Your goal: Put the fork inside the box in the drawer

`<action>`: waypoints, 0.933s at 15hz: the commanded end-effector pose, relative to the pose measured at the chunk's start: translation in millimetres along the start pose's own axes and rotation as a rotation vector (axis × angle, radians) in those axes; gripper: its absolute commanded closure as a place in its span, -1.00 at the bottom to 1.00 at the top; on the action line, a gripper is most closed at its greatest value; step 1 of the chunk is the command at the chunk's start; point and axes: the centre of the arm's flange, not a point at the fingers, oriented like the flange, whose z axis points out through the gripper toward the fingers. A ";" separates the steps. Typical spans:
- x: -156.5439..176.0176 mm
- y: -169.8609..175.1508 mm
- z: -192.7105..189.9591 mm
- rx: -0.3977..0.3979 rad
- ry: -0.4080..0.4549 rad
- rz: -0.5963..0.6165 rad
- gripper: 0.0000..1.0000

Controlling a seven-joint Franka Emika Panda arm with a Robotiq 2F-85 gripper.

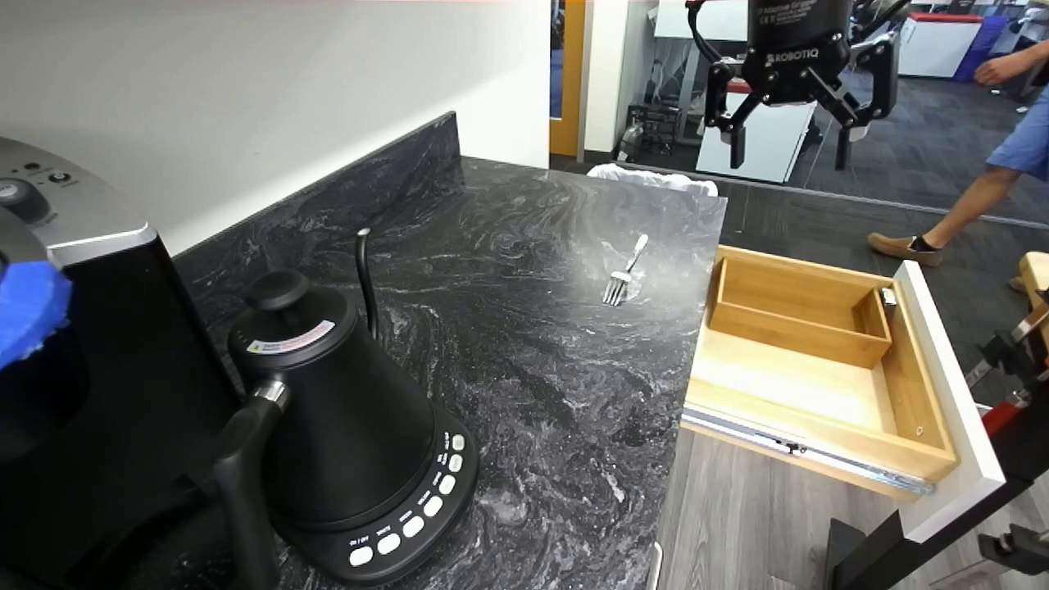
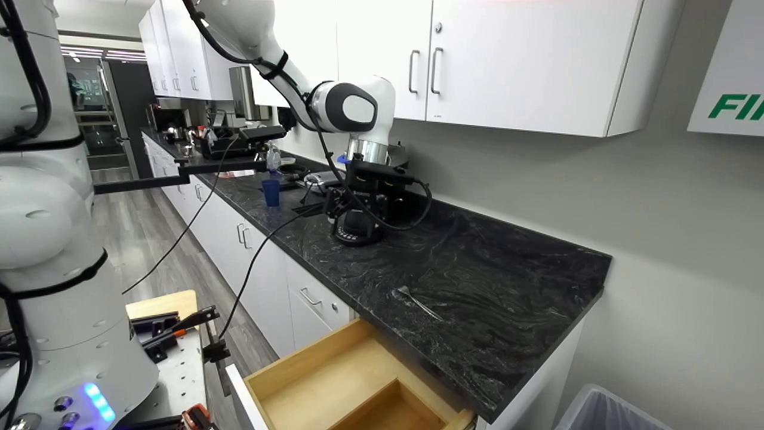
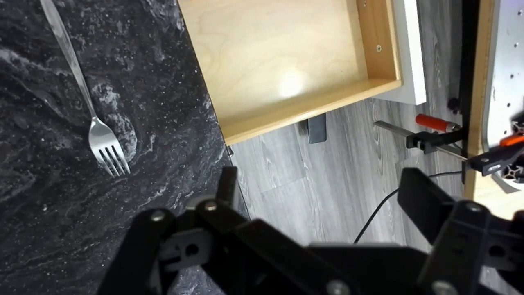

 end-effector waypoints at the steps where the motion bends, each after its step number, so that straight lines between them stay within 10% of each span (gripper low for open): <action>1: -1.1 0.7 -0.3 -0.003 0.003 -0.022 -1.00; 14: -1.4 1.4 -0.9 -0.009 0.005 -0.053 -1.00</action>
